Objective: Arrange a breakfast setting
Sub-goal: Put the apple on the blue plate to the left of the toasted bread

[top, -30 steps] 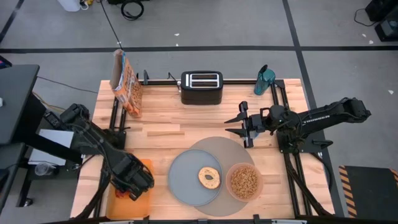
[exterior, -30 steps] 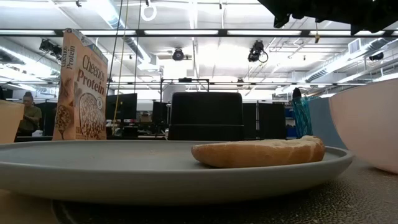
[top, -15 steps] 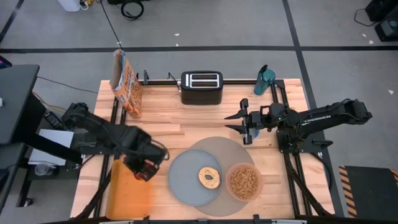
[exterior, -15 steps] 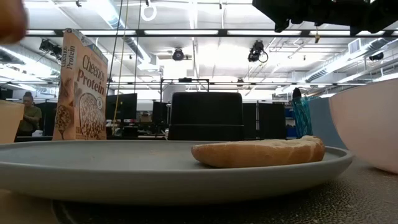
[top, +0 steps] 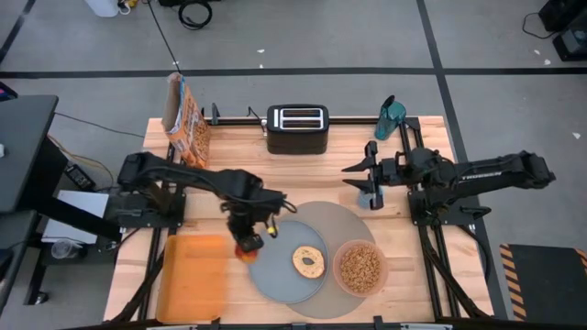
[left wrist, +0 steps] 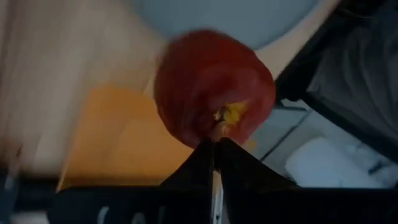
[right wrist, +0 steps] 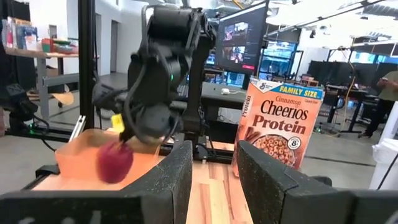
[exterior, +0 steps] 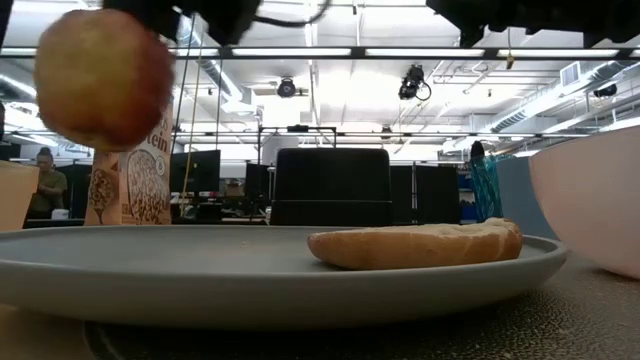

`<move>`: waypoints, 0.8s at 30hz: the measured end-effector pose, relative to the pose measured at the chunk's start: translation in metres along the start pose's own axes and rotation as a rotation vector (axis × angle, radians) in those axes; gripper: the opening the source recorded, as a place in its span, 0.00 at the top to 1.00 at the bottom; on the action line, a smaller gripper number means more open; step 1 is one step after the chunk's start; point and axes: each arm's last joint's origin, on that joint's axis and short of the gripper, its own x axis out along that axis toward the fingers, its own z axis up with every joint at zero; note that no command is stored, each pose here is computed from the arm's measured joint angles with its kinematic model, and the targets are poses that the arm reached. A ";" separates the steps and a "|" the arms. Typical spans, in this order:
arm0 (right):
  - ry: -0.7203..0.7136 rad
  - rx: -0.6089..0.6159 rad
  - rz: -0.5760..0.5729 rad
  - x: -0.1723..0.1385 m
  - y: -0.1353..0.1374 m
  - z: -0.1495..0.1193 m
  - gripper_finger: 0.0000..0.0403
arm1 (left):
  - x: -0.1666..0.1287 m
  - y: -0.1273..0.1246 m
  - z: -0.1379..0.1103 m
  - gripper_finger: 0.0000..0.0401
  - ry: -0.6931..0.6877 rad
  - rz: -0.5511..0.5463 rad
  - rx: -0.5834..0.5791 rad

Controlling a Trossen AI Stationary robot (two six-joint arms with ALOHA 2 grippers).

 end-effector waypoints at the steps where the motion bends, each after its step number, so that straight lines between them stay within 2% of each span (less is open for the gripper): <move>1: 0.001 0.009 -0.002 -0.001 0.000 0.001 0.67 | 0.003 0.000 0.006 0.95 -0.003 -0.017 0.032; 13: 0.036 0.079 -0.016 -0.007 -0.001 0.000 0.67 | 0.035 0.002 0.055 0.93 -0.040 -0.069 0.242; 18: 0.047 0.102 -0.042 -0.007 -0.002 -0.001 0.67 | 0.043 -0.001 0.062 0.93 -0.057 -0.094 0.325; 24: 0.047 0.123 -0.042 -0.007 -0.001 -0.001 0.67 | 0.042 -0.008 0.071 0.92 -0.172 -0.100 0.398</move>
